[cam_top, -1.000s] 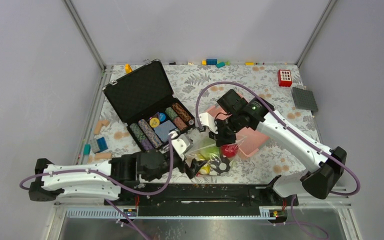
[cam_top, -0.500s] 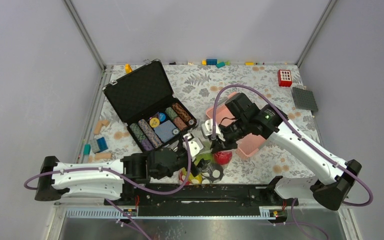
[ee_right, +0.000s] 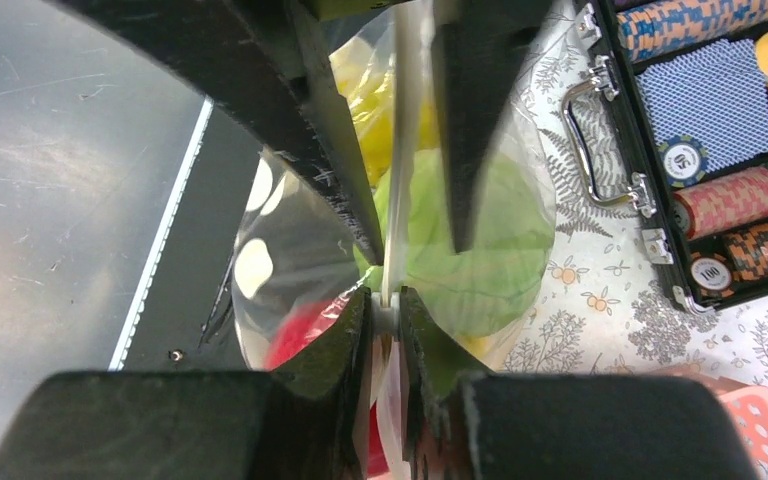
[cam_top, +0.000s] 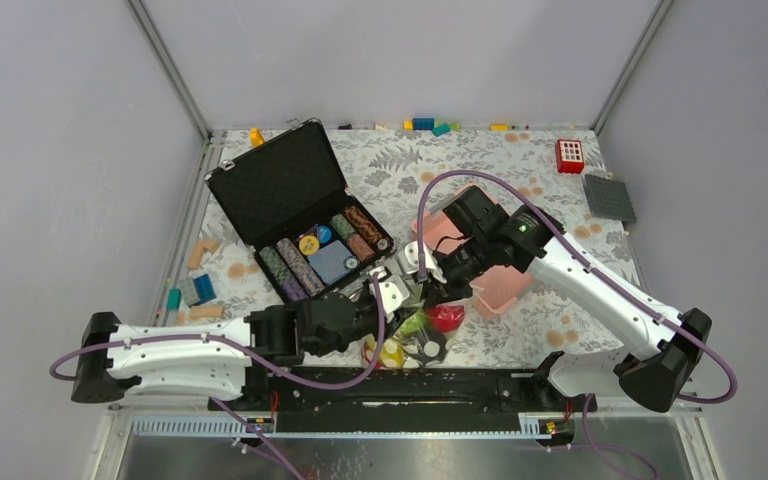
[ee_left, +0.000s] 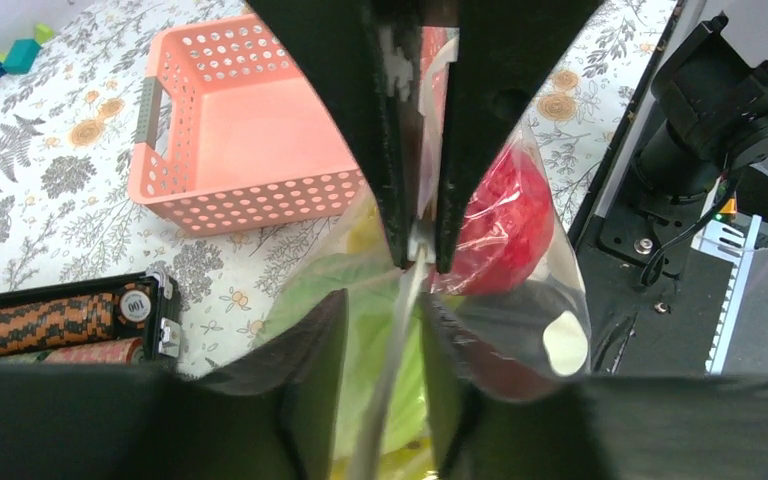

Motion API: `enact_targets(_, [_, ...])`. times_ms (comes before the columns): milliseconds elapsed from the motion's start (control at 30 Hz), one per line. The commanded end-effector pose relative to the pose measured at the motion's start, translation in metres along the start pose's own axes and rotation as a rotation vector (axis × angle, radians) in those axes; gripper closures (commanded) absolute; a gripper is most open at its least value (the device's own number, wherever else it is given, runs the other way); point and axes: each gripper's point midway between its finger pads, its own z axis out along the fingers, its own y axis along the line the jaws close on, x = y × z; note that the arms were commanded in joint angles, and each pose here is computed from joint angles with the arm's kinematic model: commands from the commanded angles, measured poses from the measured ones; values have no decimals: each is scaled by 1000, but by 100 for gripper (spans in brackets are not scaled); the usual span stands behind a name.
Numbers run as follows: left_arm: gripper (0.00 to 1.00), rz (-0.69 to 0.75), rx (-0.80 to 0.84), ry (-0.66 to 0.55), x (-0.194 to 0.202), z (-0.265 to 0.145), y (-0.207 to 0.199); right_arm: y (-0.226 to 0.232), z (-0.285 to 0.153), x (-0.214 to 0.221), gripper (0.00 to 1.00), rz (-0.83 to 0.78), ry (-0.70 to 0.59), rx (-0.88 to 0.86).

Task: Place the food in the zip-top bag and seal the zipper
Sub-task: Zip the zipper food storage bag at the center of the board.

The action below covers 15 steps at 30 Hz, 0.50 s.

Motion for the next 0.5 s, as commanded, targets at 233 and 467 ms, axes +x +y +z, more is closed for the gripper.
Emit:
enact_targets(233, [100,31,-73,-25,-3,17,10,-14,-6,-25,100,-52,-49,65])
enact_targets(467, [100,-102,-225,-7,27,-6,38,-47,-25,20,100,-3,203,273])
